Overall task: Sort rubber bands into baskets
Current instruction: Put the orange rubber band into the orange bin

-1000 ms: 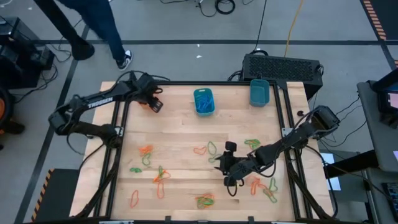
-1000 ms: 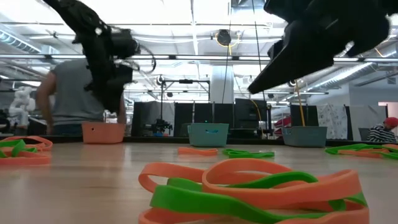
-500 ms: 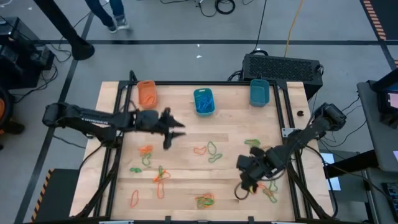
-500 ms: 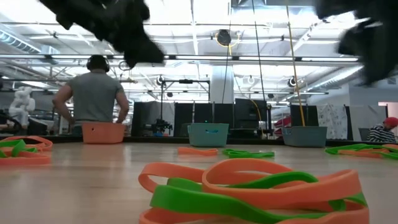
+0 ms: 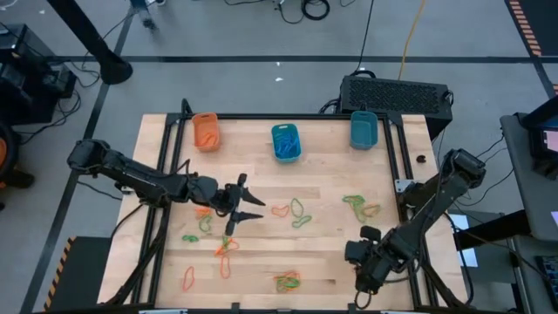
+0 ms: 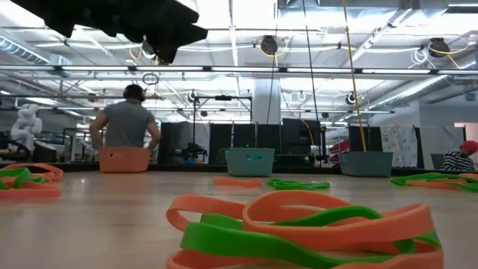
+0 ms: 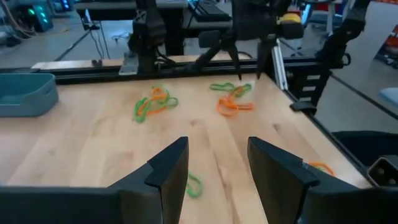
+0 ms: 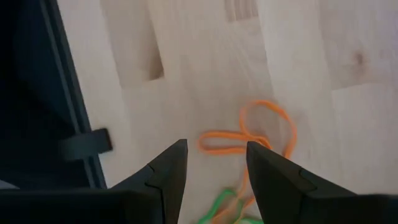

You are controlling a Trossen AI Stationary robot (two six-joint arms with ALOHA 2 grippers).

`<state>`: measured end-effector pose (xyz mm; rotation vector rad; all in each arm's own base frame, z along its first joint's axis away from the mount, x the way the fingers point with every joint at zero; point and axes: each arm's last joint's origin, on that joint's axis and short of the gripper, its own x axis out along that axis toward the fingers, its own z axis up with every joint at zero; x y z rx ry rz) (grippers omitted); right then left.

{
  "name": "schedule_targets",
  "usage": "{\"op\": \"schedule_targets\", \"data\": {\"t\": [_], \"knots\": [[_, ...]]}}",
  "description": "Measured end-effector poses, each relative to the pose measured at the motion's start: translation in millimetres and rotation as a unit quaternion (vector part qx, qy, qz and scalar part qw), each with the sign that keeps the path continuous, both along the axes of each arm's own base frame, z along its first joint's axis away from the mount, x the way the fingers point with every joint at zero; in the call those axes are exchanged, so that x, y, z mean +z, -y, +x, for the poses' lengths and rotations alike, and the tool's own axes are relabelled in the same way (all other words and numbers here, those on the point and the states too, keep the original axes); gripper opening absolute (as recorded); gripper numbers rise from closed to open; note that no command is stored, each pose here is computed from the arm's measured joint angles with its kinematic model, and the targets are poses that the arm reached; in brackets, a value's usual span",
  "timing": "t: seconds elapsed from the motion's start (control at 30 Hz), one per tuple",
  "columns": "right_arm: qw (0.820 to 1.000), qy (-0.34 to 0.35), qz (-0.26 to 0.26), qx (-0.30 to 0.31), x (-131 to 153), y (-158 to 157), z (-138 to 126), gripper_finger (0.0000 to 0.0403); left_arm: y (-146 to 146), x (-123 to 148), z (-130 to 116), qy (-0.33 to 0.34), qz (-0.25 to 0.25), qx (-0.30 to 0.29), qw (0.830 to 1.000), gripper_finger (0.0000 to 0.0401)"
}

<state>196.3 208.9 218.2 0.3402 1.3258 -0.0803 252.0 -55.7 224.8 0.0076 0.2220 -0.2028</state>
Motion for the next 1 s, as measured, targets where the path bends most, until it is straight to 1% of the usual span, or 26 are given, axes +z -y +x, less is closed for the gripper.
{"op": "schedule_targets", "data": {"t": [0.13, 0.27, 0.37, 0.43, 0.57, 0.73, 0.9, 1.0], "knots": [[0.999, -0.013, -0.029, 0.02, -19, -3, -5, 0.0157, 1, 1, 0, 0.003, -0.001, -0.003, 1.0, 0.0173], [0.998, -0.017, -0.041, 0.054, -38, -8, -6, 0.0157, 1, 1, 0, 0.004, 0.002, -0.003, 1.0, 0.0173], [0.997, -0.011, -0.039, 0.072, -45, -13, -2, 0.0157, 1, 1, 0, 0.004, 0.004, 0.004, 1.0, 0.0173], [0.997, -0.004, -0.031, 0.075, -49, -16, 1, 0.0157, 0, 1, 0, 0.004, 0.005, 0.009, 1.0, 0.0173], [0.997, -0.011, -0.009, 0.075, -58, -23, 5, 0.0157, 0, 0, 0, 0.003, 0.006, 0.01, 1.0, 0.0173], [0.996, -0.035, -0.02, 0.078, -77, -29, 7, 0.0157, 0, 0, 0, 0.003, 0.005, 0.01, 1.0, 0.0173], [0.996, -0.053, -0.016, 0.073, -84, -30, 8, 0.0154, 0, 0, 0, 0.002, 0.006, 0.01, 1.0, 0.0173], [0.996, -0.055, -0.015, 0.068, -80, -29, 7, 0.0138, 0, 0, 0, 0.002, 0.006, 0.01, 1.0, 0.0173]]}}
